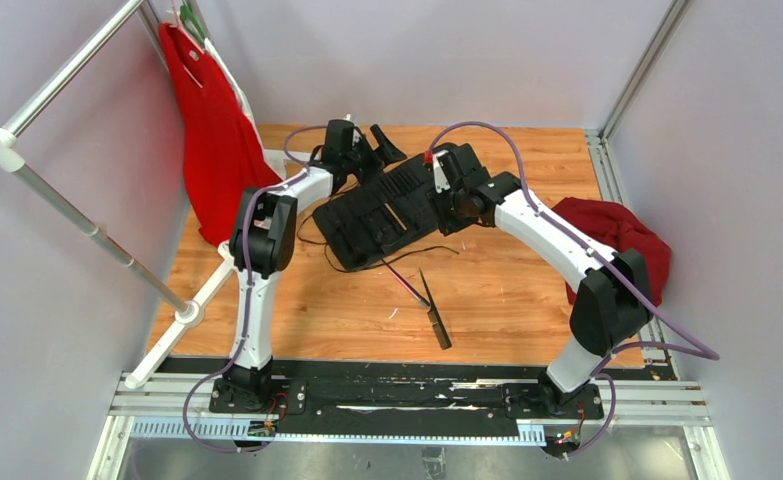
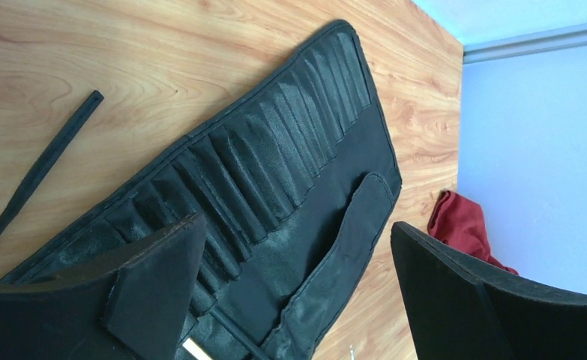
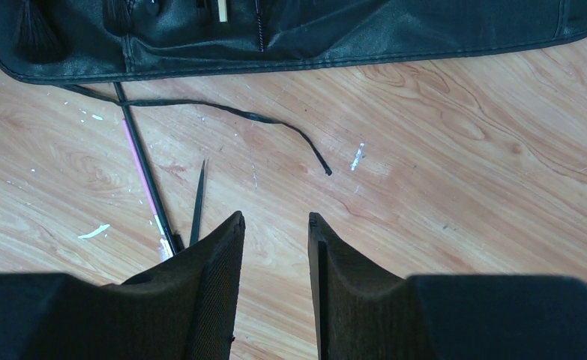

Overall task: Organize the makeup
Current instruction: Move the cosmetics bag to the center of the board.

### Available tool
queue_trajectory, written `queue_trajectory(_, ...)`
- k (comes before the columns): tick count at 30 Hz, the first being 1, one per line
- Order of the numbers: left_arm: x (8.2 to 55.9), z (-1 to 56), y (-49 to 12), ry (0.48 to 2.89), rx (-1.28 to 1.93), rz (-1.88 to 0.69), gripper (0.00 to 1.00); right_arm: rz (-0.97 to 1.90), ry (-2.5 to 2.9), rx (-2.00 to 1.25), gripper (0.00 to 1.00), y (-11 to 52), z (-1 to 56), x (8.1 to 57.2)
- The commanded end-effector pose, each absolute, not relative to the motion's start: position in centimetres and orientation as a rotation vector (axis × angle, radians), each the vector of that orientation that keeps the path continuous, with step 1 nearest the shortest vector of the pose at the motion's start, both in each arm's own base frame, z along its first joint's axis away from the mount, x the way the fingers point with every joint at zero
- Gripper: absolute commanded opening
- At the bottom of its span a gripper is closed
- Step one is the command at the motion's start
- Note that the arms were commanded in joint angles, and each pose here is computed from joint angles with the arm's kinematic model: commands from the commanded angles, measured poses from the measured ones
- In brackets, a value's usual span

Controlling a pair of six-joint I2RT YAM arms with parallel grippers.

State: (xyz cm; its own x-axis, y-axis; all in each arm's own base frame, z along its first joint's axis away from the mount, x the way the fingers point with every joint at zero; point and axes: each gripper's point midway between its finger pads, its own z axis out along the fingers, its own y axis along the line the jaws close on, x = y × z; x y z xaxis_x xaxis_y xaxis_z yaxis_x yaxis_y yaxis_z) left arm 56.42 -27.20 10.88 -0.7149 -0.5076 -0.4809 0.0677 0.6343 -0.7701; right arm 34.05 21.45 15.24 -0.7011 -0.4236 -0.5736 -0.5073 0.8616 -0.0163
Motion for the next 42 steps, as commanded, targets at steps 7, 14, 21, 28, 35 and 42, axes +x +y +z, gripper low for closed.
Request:
queue_trajectory(7, 57.2, 10.3, -29.3, 2.119, -0.288, -1.090, 0.98, 0.208, 2.430, -0.655, 0.37, 21.7, 15.6, 33.4)
queue_trajectory(14, 56.0, 7.9, -29.8, 2.176, -0.288, -1.094, 0.98, 0.212, 2.438, -0.655, 0.37, 21.7, 15.3, 33.3)
queue_trajectory(21, 54.0, 6.1, -30.0, 2.234, -0.260, -1.086, 0.98, 0.212, 2.442, -0.653, 0.37, 21.7, 15.0, 33.2)
queue_trajectory(28, 52.6, 5.2, -30.3, 2.267, -0.241, -1.084, 0.98, 0.171, 2.430, -0.635, 0.36, 21.9, 14.5, 35.0)
queue_trajectory(35, 51.4, 5.3, -29.9, 2.282, -0.230, -1.077, 0.98, 0.167, 2.428, -0.561, 0.36, 22.3, 13.3, 40.4)
queue_trajectory(42, 50.3, 5.2, -29.6, 2.299, -0.212, -1.076, 0.98, 0.175, 2.449, -0.486, 0.36, 21.2, 11.4, 45.7)
